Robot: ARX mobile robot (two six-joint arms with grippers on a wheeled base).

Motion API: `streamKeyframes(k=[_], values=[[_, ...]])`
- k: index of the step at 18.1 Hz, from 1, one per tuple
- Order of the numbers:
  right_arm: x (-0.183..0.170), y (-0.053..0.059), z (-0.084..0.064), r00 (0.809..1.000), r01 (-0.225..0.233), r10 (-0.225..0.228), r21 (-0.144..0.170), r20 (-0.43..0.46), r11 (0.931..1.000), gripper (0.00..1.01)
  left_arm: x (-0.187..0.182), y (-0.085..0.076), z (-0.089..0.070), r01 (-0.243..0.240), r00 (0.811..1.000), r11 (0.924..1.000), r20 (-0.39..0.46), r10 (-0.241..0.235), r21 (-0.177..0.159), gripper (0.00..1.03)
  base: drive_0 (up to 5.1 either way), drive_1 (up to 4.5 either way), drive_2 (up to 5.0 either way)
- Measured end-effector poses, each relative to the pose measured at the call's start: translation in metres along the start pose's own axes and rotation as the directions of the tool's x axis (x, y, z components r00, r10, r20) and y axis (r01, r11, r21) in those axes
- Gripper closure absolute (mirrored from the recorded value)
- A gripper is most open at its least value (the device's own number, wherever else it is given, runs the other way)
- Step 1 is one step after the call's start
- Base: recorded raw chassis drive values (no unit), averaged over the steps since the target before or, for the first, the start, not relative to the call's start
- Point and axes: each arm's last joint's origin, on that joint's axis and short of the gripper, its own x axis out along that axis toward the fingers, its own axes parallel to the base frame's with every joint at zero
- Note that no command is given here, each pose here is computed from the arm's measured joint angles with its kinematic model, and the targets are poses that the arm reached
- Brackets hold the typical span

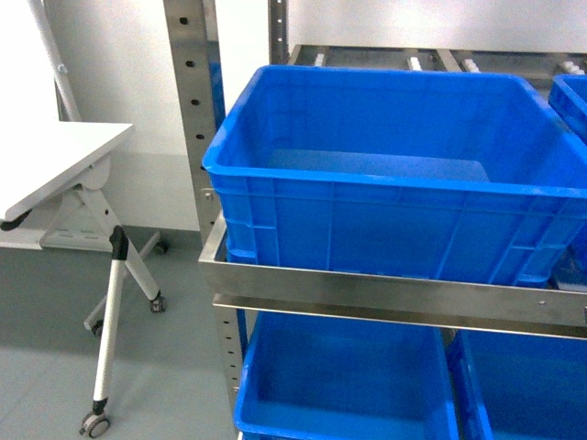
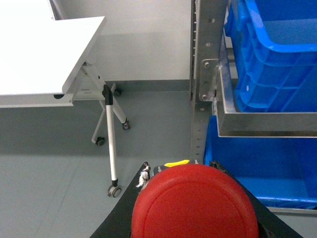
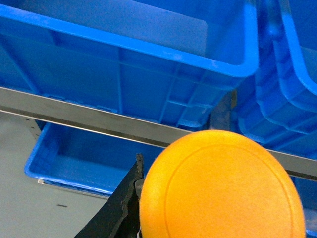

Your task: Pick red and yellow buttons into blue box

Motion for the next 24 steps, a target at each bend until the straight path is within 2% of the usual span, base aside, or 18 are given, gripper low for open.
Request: streamKeyframes(k=[24], values=[[0.0000,-0.0001,-0.0002,1.000,0.001,-0.001,0.000,-0.002,1.0000,0.65,0.0002,0.0000,-0.0004,-0.001,1.000,1.0000,-0.003,0.001,0.000,0.73,4.9,-2.79,-1.9]])
